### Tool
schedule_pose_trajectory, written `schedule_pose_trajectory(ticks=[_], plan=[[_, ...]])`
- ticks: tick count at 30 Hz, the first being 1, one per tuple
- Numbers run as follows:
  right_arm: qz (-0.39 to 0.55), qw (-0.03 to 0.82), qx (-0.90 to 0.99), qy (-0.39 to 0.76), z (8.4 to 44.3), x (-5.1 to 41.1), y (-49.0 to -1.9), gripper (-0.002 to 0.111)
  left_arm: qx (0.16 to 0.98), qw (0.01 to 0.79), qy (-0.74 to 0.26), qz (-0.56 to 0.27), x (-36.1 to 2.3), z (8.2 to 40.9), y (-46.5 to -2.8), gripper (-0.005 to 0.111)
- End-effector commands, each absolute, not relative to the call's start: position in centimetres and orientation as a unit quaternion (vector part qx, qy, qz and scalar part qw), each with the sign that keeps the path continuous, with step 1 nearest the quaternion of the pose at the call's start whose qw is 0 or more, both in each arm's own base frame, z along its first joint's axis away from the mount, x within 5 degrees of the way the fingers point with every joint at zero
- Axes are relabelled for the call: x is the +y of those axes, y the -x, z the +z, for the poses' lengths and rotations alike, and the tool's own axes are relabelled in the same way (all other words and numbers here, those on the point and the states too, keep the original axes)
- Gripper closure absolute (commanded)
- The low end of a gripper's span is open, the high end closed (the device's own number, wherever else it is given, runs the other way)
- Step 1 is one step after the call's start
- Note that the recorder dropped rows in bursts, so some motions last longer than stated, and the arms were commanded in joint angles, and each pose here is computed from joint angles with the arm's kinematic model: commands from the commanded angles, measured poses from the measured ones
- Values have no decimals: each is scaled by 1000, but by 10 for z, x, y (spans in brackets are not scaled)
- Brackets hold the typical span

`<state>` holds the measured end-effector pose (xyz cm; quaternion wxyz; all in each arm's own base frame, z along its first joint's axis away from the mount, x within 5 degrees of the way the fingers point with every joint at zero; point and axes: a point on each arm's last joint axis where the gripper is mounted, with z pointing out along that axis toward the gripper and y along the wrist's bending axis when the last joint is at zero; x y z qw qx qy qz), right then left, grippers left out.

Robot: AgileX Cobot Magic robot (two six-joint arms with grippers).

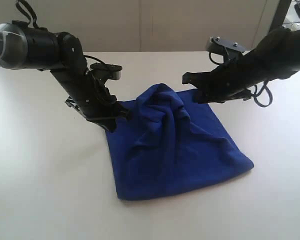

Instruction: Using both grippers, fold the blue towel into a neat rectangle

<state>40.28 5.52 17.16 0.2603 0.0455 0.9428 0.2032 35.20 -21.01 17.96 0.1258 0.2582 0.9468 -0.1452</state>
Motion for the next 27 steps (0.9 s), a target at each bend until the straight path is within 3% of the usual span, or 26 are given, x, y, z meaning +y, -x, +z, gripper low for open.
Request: schedule_pose_trajectory(ticks=[1, 18, 27], plan=[[223, 257, 940, -11, 161, 60, -415, 86, 948, 126, -251, -152, -211, 182, -349, 107], [192, 260, 943, 80, 142, 78, -416, 86, 946, 147, -243, -158, -213, 184, -353, 107], [185, 257, 944, 92, 140, 77, -415, 77, 946, 149, -241, -158, -213, 184, -353, 107]])
